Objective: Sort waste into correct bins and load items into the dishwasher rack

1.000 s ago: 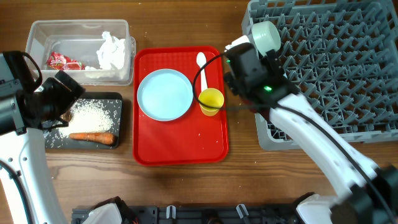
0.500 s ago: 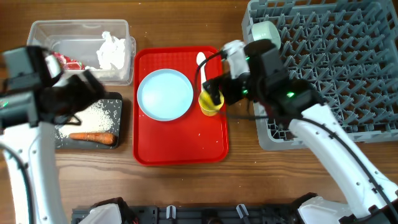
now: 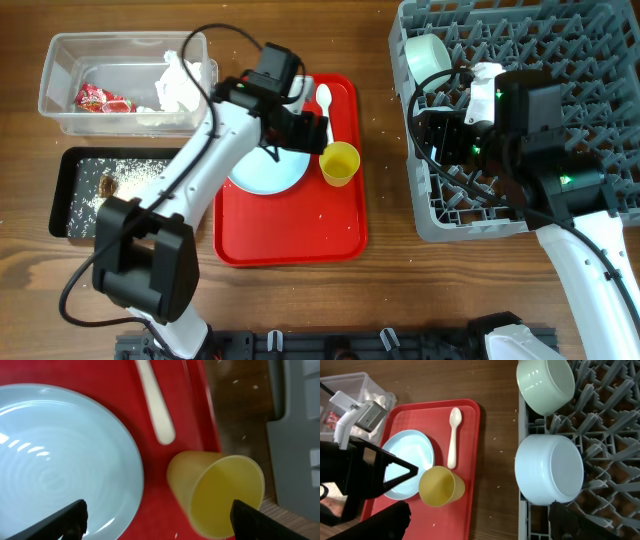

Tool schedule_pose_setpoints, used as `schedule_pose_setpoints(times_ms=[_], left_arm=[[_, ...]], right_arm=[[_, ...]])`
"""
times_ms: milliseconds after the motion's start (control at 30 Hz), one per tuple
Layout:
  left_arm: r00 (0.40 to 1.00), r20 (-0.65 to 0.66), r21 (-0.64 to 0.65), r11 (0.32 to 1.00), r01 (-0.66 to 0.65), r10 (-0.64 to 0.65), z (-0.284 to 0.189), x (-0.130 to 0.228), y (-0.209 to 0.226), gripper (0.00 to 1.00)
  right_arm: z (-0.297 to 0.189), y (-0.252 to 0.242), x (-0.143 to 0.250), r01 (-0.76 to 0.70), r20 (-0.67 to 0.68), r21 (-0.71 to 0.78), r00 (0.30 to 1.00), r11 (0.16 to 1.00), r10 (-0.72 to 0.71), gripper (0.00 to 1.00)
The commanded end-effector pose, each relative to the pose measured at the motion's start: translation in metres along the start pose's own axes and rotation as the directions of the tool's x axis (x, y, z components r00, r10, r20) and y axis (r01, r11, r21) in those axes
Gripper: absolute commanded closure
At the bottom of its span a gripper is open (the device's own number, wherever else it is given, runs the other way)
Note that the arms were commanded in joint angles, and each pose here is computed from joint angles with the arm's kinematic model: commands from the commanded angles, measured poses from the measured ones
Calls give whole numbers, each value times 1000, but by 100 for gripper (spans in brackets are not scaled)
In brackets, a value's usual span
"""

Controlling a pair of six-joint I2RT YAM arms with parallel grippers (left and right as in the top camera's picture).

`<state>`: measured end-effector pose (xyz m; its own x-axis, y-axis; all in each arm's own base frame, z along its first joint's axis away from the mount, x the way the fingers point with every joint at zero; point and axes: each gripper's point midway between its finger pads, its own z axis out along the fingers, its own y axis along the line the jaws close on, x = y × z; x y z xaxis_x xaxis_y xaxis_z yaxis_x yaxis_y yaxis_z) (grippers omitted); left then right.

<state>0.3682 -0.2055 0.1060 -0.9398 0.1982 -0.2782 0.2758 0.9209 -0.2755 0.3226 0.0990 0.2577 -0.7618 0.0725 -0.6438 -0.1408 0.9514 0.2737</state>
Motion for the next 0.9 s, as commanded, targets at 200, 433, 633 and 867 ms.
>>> schedule_pose_setpoints(times_ms=[200, 433, 633, 867], left_arm=[[992, -110, 31, 997, -65, 68, 48, 20, -22, 21], [993, -104, 30, 999, -44, 47, 55, 18, -23, 96], [990, -135, 123, 991, 57, -40, 34, 18, -26, 96], [993, 10, 758, 649, 70, -119, -108, -21, -34, 96]], right_arm=[[-4, -3, -4, 5, 14, 22, 1000, 1000, -5, 10], [-3, -5, -2, 3, 7, 30, 1000, 1000, -3, 13], [-3, -3, -3, 1, 10, 20, 1000, 1000, -1, 14], [14, 48, -19, 46, 54, -289, 998, 956, -31, 11]])
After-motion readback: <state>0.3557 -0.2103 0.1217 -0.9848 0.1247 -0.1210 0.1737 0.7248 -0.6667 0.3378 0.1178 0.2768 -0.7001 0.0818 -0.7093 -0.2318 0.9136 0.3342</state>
